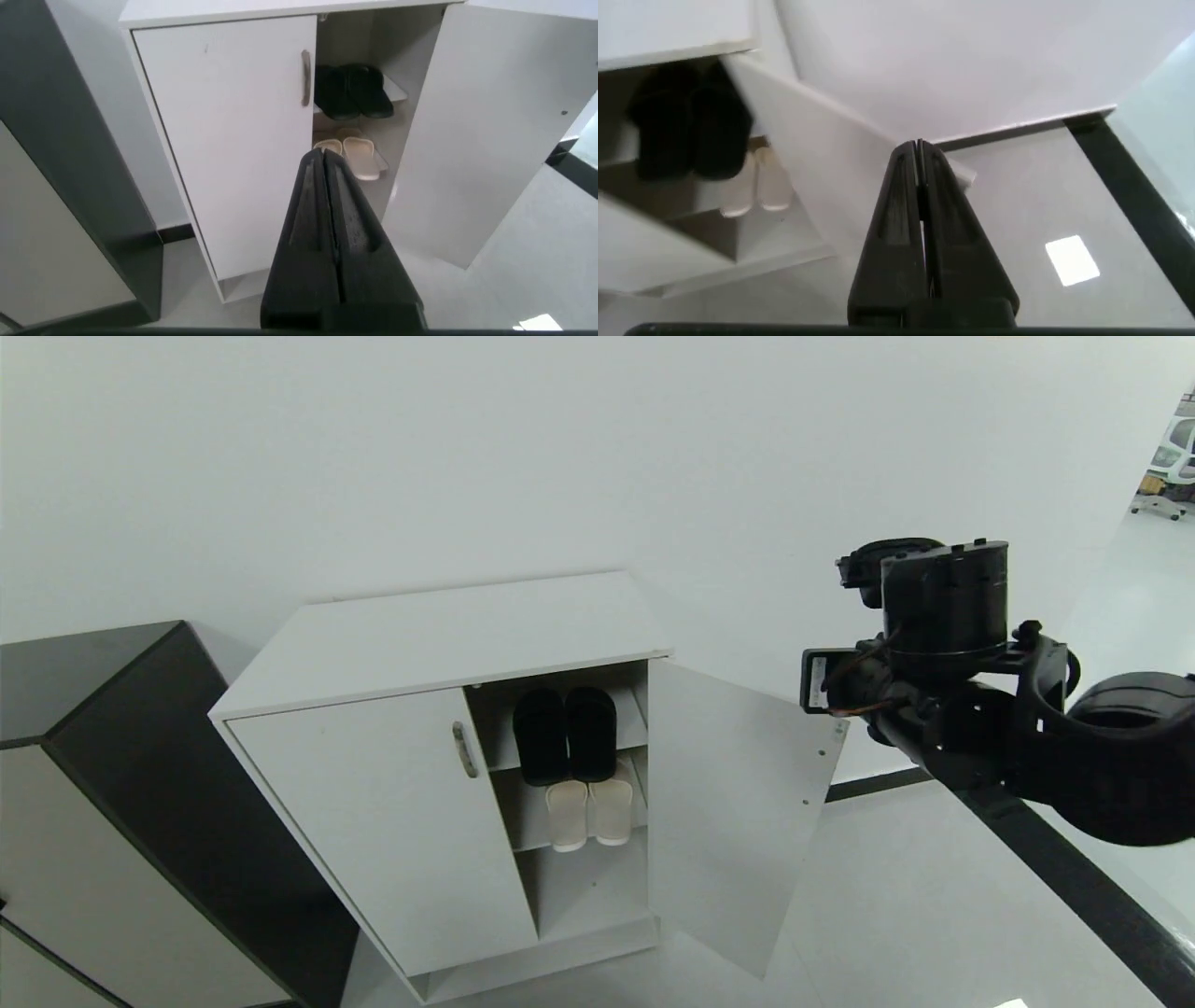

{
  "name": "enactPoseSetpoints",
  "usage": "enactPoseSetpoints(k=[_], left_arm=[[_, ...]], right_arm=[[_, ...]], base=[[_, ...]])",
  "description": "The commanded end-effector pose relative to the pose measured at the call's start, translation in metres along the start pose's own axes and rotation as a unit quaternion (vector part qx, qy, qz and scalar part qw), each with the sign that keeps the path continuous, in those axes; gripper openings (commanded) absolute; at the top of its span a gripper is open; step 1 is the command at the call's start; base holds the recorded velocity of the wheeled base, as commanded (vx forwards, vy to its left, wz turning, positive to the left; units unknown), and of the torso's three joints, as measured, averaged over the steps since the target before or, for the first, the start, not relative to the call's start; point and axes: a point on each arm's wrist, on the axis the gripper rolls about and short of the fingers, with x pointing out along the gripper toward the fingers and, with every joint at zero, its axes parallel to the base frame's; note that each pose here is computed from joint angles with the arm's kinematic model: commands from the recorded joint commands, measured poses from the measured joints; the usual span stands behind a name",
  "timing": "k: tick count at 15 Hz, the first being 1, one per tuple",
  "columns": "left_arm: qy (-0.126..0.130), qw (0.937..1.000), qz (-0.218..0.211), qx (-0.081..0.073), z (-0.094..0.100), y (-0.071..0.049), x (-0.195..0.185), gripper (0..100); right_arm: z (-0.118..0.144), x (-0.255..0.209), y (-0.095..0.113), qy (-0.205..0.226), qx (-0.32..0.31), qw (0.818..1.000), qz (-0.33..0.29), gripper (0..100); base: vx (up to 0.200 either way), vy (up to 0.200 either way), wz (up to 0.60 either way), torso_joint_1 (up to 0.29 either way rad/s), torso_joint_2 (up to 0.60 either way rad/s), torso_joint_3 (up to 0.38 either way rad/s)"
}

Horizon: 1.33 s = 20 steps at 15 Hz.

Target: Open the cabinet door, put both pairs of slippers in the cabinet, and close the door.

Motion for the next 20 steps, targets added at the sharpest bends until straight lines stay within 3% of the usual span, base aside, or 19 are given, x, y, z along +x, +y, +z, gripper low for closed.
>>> enactPoseSetpoints(k=[1,10,20], left_arm=[[0.0,1.0,0.0,0.0,0.0,0.0,0.0,0],[0.0,1.0,0.0,0.0,0.0,0.0,0.0,0],[0.0,1.0,0.0,0.0,0.0,0.0,0.0,0]], right_arm=[[-0.003,0.032,-0.003,0.008,0.002,1.0,-0.019,0],[-0.014,0.111,-0.01,0.026,0.013,0.999,-0.023,0],[-0.04,0.136,-0.01,0.053,0.018,0.998,-0.025,0]], base=[[0.0,0.0,0.0,0.0,0.0,0.0],[0.0,0.0,0.0,0.0,0.0,0.0],[0.0,0.0,0.0,0.0,0.0,0.0]])
